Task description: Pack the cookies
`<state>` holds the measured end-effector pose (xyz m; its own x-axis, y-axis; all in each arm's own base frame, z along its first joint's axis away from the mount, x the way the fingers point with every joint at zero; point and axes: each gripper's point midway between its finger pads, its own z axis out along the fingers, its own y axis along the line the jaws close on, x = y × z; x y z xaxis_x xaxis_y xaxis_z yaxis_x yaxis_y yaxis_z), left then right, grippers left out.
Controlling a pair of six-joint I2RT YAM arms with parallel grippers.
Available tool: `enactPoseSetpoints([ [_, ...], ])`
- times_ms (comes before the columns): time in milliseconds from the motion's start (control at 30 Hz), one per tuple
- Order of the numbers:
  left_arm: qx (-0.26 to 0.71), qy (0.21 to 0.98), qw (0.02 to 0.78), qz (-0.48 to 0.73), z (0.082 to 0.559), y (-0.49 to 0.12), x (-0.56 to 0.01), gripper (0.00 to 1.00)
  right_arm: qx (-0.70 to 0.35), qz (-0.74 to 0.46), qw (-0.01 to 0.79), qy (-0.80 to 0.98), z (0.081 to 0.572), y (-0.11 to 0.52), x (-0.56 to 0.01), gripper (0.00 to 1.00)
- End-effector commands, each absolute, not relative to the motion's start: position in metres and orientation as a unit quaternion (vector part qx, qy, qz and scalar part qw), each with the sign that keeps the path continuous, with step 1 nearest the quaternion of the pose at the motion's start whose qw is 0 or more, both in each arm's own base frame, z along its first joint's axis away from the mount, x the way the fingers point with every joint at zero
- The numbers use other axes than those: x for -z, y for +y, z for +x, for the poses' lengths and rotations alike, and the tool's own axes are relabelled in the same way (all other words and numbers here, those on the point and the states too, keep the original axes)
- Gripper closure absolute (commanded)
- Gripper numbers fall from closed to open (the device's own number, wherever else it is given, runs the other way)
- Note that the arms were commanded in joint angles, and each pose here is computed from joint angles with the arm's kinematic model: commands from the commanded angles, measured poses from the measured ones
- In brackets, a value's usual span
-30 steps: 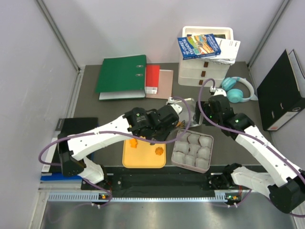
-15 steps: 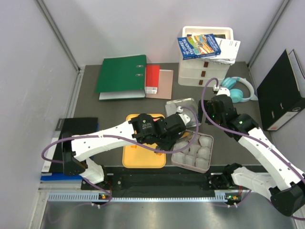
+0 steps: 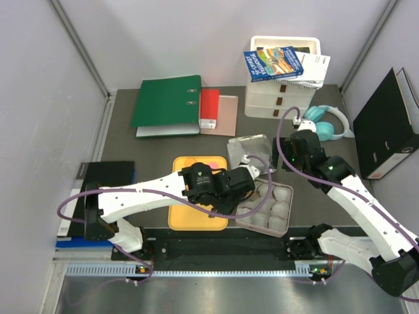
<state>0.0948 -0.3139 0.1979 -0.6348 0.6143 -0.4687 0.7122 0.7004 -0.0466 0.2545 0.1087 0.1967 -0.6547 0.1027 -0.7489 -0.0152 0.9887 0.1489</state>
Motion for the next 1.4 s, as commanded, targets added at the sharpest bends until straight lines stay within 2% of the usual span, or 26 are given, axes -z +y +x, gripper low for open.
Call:
enactPoseSetpoints([
  [0, 0.119, 0.896, 0.231, 0.359, 0.097, -0.309, -0.204, 0.65, -0.082, 0.025, 0.434, 0.897, 0.254, 0.110, -0.212, 0.01],
  [400, 0.114, 0.894, 0.261, 0.345, 0.108, -0.312, -0.211, 0.53, -0.083, 0.028, 0.436, 0.896, 0.251, 0.108, -0.211, 0.01],
  [700, 0.116, 0.895, 0.274, 0.333, 0.111, -0.312, -0.221, 0.52, -0.086, 0.028, 0.438, 0.894, 0.254, 0.110, -0.213, 0.01],
  [900, 0.071, 0.894, 0.366, 0.247, 0.147, -0.275, -0.250, 0.52, -0.090, 0.026, 0.438, 0.894, 0.255, 0.112, -0.212, 0.01],
  [1100, 0.000, 0.918, 0.348, 0.191, 0.172, -0.227, -0.226, 0.52, -0.097, 0.023, 0.435, 0.895, 0.256, 0.116, -0.209, 0.01],
  [1367, -0.076, 0.941, 0.295, 0.149, 0.174, -0.187, -0.177, 0.50, -0.093, 0.023, 0.431, 0.897, 0.253, 0.114, -0.206, 0.01],
])
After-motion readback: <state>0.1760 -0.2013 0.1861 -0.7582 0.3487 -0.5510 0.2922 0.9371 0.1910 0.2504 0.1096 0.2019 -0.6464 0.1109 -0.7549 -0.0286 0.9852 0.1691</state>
